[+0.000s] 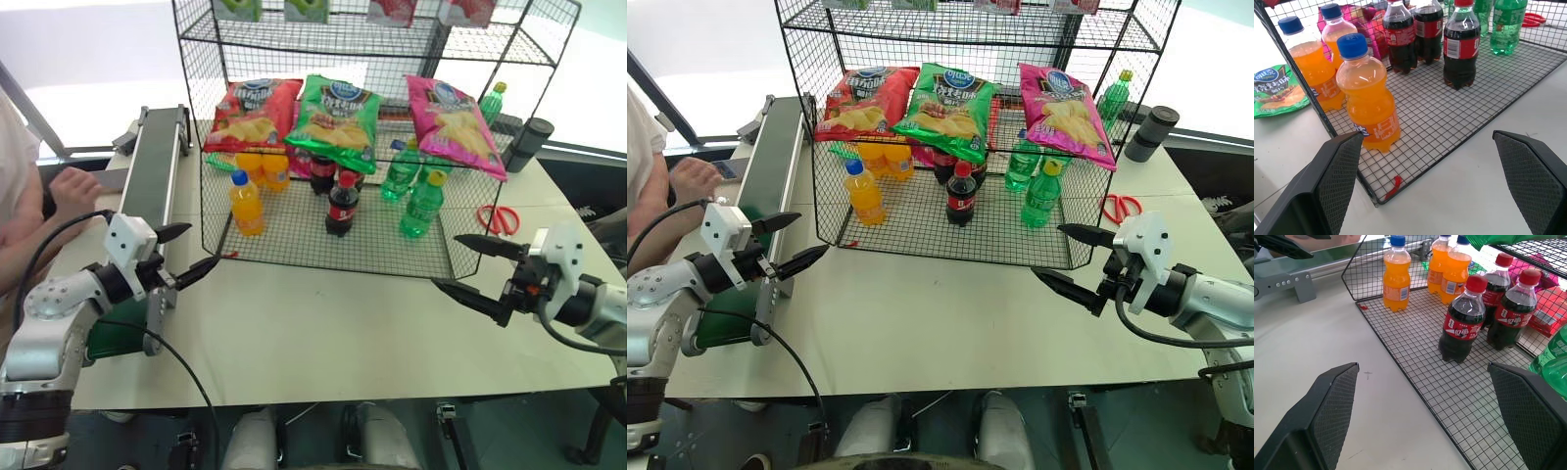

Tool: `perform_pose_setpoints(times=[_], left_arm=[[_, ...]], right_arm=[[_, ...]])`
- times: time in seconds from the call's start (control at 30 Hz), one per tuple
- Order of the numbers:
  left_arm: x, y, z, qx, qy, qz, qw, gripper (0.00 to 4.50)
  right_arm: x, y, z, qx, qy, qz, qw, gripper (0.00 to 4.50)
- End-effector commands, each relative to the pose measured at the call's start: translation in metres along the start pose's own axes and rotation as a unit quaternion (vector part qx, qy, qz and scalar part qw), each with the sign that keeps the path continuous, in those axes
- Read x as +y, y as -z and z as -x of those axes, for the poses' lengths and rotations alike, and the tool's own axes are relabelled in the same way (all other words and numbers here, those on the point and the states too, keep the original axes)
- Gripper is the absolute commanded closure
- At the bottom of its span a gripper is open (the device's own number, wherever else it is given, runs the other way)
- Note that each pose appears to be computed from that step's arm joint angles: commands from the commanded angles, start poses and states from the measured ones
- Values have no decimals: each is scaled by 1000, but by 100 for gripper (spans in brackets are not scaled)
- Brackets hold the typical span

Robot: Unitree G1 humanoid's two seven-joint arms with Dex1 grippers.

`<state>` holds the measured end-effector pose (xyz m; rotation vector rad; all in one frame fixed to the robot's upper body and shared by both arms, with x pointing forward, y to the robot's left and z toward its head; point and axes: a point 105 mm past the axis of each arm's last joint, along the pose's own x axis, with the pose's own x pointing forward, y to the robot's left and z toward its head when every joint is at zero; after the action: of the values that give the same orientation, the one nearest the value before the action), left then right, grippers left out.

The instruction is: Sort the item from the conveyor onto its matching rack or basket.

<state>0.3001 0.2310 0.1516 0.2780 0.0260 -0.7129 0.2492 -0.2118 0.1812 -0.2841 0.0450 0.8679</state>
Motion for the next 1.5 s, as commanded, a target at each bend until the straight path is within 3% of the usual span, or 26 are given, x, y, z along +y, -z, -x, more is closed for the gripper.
perform_pose_setpoints(times=[0.03, 1.5], left_arm=[[-1, -9, 1, -11, 2, -15, 1000, 0], [-8, 3, 1, -3, 10, -6, 1000, 0]], right_arm=[[-2, -9, 0, -14, 6, 18, 1000, 12], [-8, -12, -5, -10, -3, 40, 999, 12]])
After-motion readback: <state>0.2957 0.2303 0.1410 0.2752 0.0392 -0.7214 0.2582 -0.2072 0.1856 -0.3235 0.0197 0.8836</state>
